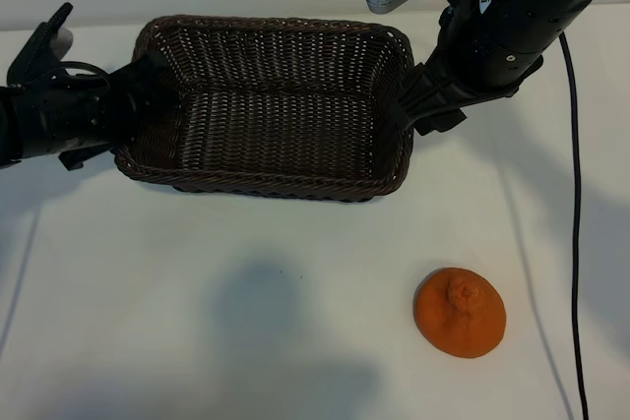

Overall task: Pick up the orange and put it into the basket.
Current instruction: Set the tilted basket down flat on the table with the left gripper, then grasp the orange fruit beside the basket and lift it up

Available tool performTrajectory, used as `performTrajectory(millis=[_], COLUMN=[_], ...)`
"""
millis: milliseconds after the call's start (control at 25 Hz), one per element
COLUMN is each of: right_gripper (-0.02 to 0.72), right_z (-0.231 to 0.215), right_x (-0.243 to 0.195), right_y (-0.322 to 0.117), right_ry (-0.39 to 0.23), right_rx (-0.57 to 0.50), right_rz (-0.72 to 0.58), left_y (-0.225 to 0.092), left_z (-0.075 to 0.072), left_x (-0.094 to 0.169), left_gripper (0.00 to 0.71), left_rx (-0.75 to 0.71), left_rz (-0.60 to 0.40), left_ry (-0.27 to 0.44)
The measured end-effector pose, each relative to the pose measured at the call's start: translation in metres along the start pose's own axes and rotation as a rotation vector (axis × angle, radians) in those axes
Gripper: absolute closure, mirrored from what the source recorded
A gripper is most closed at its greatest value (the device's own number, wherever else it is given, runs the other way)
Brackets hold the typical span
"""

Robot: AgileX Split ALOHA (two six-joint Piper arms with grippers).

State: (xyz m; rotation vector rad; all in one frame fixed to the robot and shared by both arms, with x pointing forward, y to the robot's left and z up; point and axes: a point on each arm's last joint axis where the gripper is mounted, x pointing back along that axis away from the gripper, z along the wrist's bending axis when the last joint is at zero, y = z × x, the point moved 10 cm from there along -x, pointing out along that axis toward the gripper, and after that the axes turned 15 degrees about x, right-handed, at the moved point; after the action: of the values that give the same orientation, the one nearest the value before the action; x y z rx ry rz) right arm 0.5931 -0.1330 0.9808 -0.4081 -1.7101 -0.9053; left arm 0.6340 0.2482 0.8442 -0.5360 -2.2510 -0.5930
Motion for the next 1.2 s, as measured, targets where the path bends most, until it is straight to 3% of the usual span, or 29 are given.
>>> performTrajectory(millis=[240,480,760,840,1000,1200], right_gripper=[0.108,0.108,0.108,0.108,0.108,0.108], right_z=[0.001,0.001,0.001,0.001,0.001,0.001], right_x=[0.000,0.000,0.000,0.000,0.000,0.000], right_y=[-0.002,-0.002,-0.003,-0.003,-0.003,-0.003], right_ry=[0.003,0.004,0.005,0.005,0.005,0.005], right_rx=[0.000,0.000,0.000,0.000,0.000,0.000], right_rz=[0.008,0.012,0.013,0.014,0.015,0.015], left_y=[-0.018,-0.019,-0.031,-0.033,-0.036,-0.033], left_z=[0.009,0.008,-0.004,-0.006,-0.011,-0.018], left_x=[-0.016,-0.016,-0.014,-0.014,-0.013,-0.006], left_gripper=[0.291,0.291,0.291,0.252,0.082,0.068], left_rx=[0.025,0.027,0.027,0.030,0.038,0.021], left_rz=[0.083,0.089,0.156,0.167,0.184,0.175], left_ry=[0.006,0.002,-0.060,-0.070,-0.093,-0.112])
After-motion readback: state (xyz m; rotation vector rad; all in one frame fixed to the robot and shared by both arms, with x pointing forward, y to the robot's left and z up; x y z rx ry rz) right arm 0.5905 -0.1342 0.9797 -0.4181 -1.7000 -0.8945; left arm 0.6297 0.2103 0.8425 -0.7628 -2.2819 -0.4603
